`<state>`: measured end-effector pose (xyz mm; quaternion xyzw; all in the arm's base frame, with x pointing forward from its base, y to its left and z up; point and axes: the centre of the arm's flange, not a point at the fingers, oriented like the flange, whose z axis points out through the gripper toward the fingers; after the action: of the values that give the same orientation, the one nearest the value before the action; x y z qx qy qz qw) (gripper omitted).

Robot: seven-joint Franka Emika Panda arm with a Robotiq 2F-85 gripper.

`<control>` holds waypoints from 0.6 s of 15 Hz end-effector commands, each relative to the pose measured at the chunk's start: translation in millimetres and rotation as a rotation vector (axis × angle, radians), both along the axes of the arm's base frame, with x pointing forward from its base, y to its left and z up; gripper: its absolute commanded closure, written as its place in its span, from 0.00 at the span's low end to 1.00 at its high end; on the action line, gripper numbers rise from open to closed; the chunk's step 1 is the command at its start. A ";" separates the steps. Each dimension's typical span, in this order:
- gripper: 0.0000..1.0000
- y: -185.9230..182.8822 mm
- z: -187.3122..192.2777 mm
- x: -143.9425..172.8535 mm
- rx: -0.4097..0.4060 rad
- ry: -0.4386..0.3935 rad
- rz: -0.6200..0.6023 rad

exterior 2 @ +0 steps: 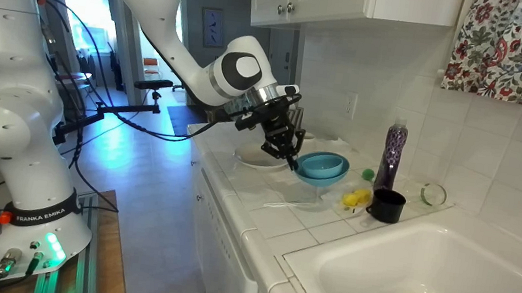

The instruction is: Put the blue bowl on the white plate.

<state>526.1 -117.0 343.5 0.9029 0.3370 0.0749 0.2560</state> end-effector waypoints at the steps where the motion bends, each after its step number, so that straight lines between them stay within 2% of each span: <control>1: 0.99 36.1 11.8 25.0 -0.036 0.017 0.137; 5: 0.99 100.0 9.7 27.9 -0.065 0.053 0.339; 9: 0.99 146.0 6.2 27.4 -0.082 0.076 0.491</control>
<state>548.1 11.0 346.8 0.8124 0.5174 0.0886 0.2538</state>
